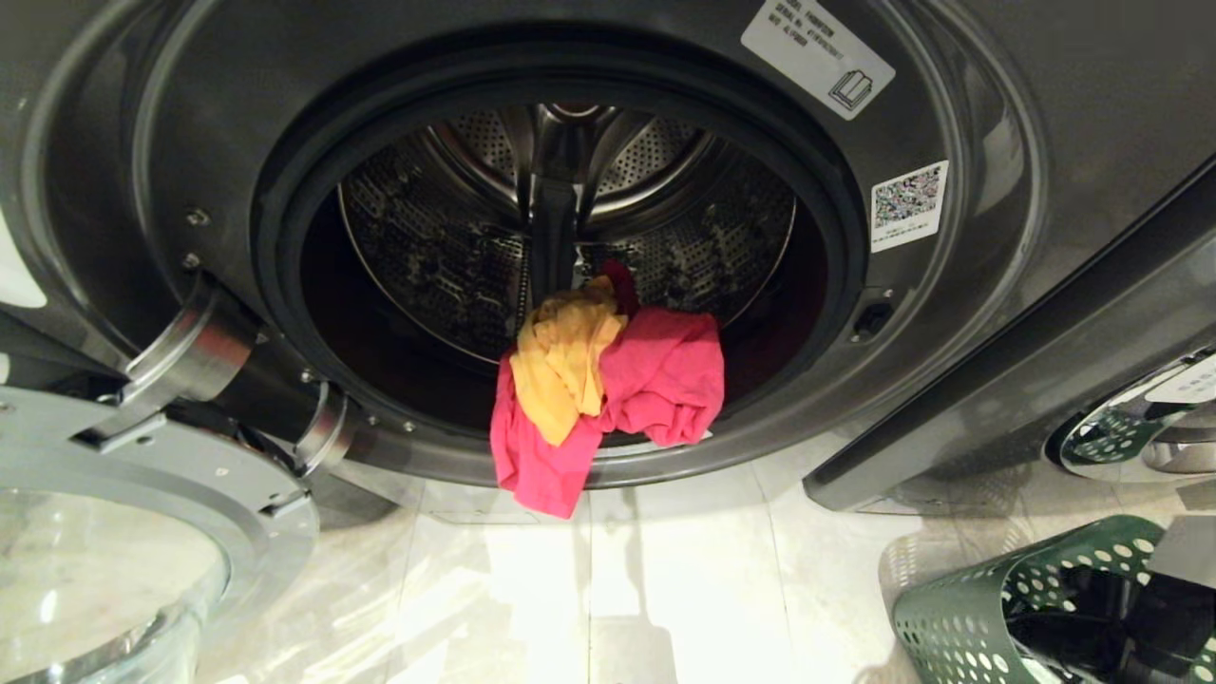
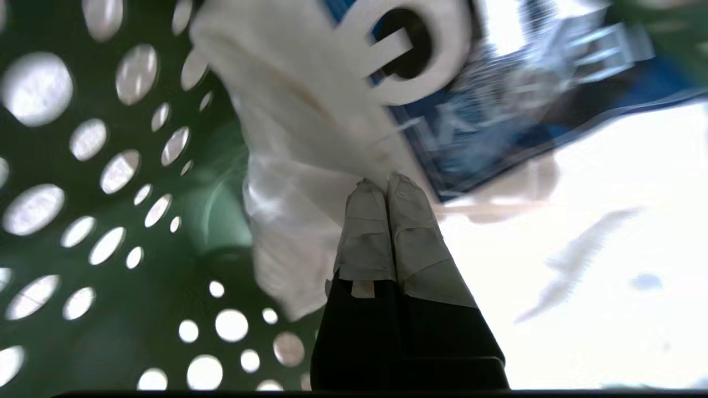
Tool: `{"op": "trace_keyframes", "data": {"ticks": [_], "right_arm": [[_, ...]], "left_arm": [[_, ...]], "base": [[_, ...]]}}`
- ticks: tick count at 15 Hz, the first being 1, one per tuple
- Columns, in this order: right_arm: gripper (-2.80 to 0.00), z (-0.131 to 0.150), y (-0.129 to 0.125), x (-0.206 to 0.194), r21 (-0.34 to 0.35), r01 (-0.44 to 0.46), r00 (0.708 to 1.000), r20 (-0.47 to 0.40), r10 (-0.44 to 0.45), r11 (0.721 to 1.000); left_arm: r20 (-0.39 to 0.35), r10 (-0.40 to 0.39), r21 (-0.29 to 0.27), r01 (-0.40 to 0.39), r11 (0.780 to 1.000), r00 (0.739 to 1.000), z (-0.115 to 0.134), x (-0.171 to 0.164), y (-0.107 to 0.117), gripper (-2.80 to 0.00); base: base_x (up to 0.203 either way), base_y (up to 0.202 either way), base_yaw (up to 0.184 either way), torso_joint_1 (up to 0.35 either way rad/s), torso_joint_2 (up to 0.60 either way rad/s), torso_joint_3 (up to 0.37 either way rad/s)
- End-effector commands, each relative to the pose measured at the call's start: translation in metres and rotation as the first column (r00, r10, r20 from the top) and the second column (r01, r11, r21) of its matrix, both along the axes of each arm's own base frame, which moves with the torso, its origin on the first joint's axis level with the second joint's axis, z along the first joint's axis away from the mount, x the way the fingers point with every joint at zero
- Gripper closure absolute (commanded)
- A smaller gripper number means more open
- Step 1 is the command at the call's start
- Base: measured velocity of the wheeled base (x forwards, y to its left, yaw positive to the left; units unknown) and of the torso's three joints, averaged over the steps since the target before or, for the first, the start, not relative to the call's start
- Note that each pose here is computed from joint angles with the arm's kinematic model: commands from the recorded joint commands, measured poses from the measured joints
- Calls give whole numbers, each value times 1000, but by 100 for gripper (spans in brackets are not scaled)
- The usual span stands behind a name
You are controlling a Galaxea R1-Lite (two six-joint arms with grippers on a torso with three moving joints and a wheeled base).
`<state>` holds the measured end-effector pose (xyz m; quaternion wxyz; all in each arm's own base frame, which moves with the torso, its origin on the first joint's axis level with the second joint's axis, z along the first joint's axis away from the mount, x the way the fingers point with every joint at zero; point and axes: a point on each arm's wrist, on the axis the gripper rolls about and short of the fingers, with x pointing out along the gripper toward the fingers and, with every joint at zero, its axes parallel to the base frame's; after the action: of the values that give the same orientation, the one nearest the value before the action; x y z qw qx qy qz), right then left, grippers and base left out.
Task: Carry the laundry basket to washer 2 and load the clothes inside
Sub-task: Place the clothes into the washing machine
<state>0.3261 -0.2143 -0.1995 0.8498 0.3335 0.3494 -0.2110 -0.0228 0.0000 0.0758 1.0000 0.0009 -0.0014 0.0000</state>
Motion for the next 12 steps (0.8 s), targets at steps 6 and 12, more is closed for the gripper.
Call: {"op": "trace_keyframes", "data": {"ticks": [6,12], "right_arm": [[0,73,-28,-84,-71,-182,954,-254,159,981],[0,140,4,-140,-79,-218,939,-289,187,973]], "left_arm": [[-1,0,0,0,1000,1000,0,0,0,0],[-1,0,0,0,1000,1000,0,0,0,0]], "base": [[0,0,0,0,0,0],[0,0,0,0,0,0]]}}
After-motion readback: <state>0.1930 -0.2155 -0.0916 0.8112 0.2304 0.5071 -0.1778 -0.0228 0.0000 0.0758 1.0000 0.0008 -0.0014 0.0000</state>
